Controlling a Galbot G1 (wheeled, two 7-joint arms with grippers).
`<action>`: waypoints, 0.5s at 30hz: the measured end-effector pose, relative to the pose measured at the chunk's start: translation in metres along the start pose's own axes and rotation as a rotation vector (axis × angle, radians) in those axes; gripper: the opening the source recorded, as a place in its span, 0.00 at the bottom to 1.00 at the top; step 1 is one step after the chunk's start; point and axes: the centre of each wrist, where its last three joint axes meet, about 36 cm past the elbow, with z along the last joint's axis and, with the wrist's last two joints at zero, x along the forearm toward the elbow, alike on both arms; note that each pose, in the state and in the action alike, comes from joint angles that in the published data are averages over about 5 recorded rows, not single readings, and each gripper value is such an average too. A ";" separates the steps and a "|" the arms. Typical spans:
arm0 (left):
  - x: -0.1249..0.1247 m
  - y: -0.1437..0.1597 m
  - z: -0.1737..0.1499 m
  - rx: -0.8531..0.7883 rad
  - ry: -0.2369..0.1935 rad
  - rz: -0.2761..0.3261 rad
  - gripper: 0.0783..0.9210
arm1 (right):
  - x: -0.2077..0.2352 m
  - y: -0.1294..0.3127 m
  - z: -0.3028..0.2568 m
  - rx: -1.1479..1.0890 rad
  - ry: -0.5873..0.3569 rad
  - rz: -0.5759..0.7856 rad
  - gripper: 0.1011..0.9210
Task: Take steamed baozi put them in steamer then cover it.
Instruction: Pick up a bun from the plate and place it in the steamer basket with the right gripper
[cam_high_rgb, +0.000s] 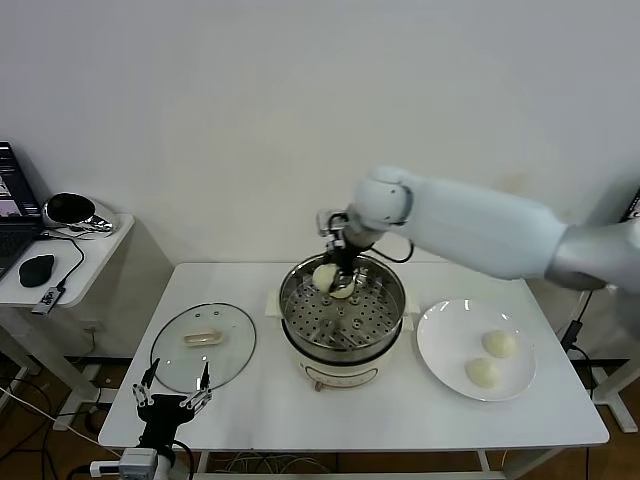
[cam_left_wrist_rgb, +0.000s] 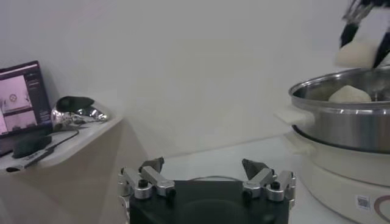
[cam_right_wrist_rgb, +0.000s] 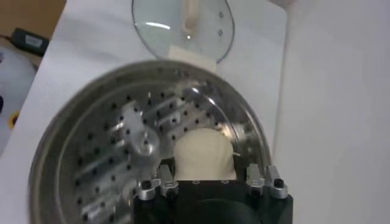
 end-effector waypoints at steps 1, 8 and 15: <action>0.000 0.000 0.000 0.000 -0.001 0.000 0.88 | -0.005 0.001 -0.003 -0.005 0.004 -0.004 0.60; 0.001 0.001 -0.002 -0.002 -0.006 0.002 0.88 | -0.038 0.004 -0.018 -0.037 0.028 -0.019 0.60; 0.000 0.000 -0.001 -0.002 -0.006 0.002 0.88 | -0.055 0.007 -0.023 -0.068 0.046 -0.030 0.72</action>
